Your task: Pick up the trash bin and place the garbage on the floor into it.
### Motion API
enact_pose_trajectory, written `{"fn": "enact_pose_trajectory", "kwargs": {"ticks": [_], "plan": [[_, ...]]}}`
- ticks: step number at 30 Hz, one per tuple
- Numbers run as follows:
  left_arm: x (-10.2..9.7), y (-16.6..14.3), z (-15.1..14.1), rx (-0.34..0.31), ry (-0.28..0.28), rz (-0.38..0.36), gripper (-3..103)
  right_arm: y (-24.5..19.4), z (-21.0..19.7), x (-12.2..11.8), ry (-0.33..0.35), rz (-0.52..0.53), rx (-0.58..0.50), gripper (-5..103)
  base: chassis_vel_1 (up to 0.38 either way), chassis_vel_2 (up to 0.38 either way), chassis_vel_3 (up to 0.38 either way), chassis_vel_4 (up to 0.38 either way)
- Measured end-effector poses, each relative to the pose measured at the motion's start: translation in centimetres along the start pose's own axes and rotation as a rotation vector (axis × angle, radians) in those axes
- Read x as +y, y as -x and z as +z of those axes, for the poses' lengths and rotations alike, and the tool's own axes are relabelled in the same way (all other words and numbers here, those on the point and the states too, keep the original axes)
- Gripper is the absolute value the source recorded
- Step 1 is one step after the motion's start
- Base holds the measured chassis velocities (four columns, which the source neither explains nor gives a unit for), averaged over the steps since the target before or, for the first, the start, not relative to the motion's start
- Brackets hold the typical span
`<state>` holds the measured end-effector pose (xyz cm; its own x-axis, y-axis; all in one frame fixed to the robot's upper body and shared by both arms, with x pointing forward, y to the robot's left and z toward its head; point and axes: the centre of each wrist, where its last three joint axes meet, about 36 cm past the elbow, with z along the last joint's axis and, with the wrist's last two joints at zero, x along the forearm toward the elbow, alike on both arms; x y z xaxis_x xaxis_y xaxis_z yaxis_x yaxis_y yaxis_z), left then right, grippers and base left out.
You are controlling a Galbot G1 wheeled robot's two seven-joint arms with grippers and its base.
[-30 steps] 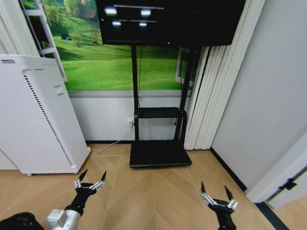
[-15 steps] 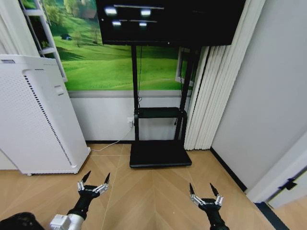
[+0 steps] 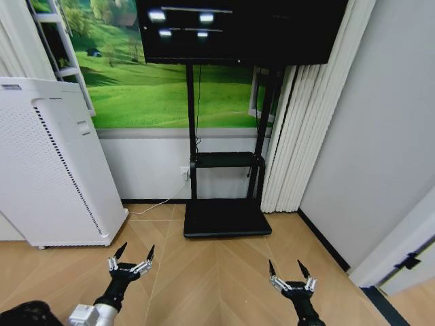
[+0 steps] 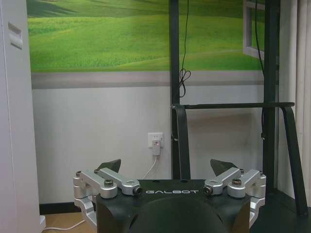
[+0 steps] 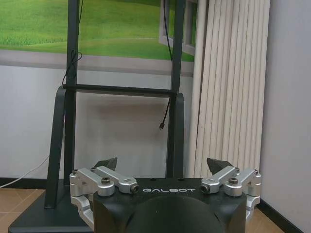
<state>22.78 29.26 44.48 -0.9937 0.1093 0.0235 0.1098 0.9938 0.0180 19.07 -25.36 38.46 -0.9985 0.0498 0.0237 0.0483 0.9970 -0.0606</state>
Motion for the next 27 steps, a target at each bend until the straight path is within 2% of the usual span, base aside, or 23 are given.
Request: {"fn": "enact_pose_trajectory", "kwargs": {"ticks": [17,27], "plan": [[0.03,0.01,-0.01,0.001,0.000,0.000,100,0.00,0.00,-0.02,0.000,0.001,0.000,100,0.007,0.005,-0.002,-0.007],[0.04,0.01,0.00,0.002,0.000,0.000,100,0.00,0.00,-0.02,0.000,0.002,0.000,100,0.149,0.135,-0.146,-0.133]]}}
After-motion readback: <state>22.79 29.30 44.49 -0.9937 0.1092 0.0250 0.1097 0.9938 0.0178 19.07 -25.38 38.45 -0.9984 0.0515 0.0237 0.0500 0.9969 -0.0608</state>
